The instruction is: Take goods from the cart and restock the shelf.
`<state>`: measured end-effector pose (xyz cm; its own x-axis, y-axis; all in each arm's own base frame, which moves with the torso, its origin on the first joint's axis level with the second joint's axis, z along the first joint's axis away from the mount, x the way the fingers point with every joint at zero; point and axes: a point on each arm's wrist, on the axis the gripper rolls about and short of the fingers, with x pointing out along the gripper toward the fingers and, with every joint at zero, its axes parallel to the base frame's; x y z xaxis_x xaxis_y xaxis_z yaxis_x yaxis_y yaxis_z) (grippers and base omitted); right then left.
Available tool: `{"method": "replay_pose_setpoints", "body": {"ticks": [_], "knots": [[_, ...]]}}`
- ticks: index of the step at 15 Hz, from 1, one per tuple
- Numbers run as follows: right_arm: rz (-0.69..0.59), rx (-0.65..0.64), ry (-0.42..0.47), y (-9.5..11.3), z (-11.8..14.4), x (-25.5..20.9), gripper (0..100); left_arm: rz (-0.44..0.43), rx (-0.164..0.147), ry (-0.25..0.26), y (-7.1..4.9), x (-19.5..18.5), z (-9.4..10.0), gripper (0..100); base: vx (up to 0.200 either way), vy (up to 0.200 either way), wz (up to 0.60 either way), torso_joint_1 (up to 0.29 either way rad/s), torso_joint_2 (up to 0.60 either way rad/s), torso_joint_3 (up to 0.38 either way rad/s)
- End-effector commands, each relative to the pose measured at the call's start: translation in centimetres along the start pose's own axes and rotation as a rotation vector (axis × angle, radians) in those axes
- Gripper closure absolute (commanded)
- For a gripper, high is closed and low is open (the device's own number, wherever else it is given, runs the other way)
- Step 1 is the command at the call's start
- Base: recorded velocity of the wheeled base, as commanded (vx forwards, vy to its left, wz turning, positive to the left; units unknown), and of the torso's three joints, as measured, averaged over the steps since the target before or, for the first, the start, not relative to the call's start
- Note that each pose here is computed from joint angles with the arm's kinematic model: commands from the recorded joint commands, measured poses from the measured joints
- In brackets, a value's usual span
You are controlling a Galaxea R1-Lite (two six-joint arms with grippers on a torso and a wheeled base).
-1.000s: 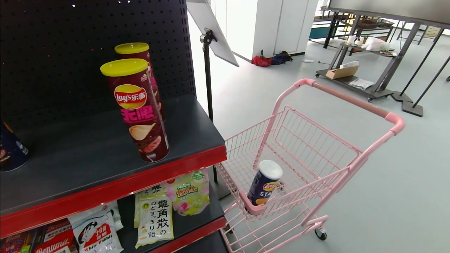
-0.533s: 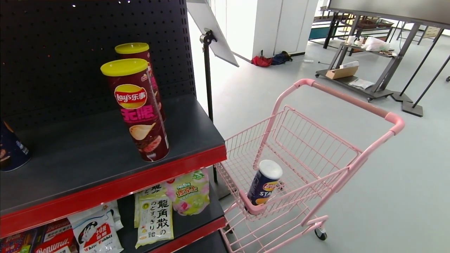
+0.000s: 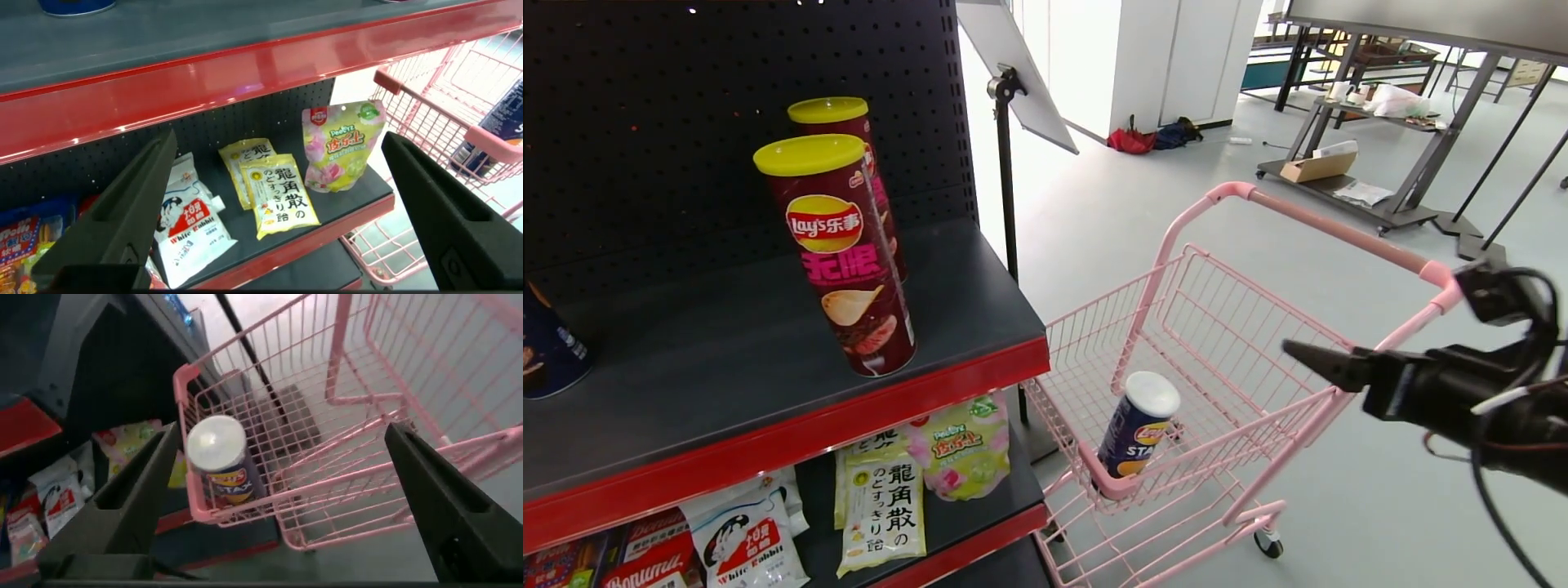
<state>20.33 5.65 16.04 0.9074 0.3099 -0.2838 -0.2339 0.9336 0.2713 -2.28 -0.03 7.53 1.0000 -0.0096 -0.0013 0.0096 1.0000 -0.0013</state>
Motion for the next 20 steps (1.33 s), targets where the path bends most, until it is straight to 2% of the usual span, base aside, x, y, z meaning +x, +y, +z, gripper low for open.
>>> {"method": "replay_pose_setpoints", "body": {"ticks": [1, 3, 8, 11, 13, 20], "knots": [[0.073, -0.015, 0.236, 1.6, -5.2, 5.4, 0, 0.000, 0.000, 0.000, 0.0, 0.0, 0.0, 0, 0.000, 0.000, 0.00, 0.000, 0.00, 0.000], [0.090, -0.028, 0.283, 2.1, -6.3, 6.4, 0, 0.000, 0.000, 0.000, 0.0, 0.0, 0.0, 0, 0.000, 0.000, 0.00, 0.000, 0.00, 0.000], [0.098, -0.032, 0.303, 2.4, -6.7, 7.2, 0, 0.000, 0.000, 0.000, 0.0, 0.0, 0.0, 0, 0.000, 0.000, 0.00, 0.000, 0.00, 0.000], [0.143, -0.053, 0.349, 3.5, -7.8, 7.5, 0, 0.000, 0.000, 0.000, 0.0, 0.0, 0.0, 0, 0.000, 0.000, 0.00, 0.000, 0.00, 0.000], [0.136, -0.062, 0.383, 3.4, -8.8, 8.3, 0, 0.000, 0.000, 0.000, 0.0, 0.0, 0.0, 0, 0.000, 0.000, 0.00, 0.000, 0.00, 0.000], [0.175, -0.078, 0.356, 4.6, -10.2, 11.7, 0, 0.000, 0.000, 0.000, 0.0, 0.0, 0.0, 0, 0.000, 0.000, 0.00, 0.000, 0.00, 0.000]]}}
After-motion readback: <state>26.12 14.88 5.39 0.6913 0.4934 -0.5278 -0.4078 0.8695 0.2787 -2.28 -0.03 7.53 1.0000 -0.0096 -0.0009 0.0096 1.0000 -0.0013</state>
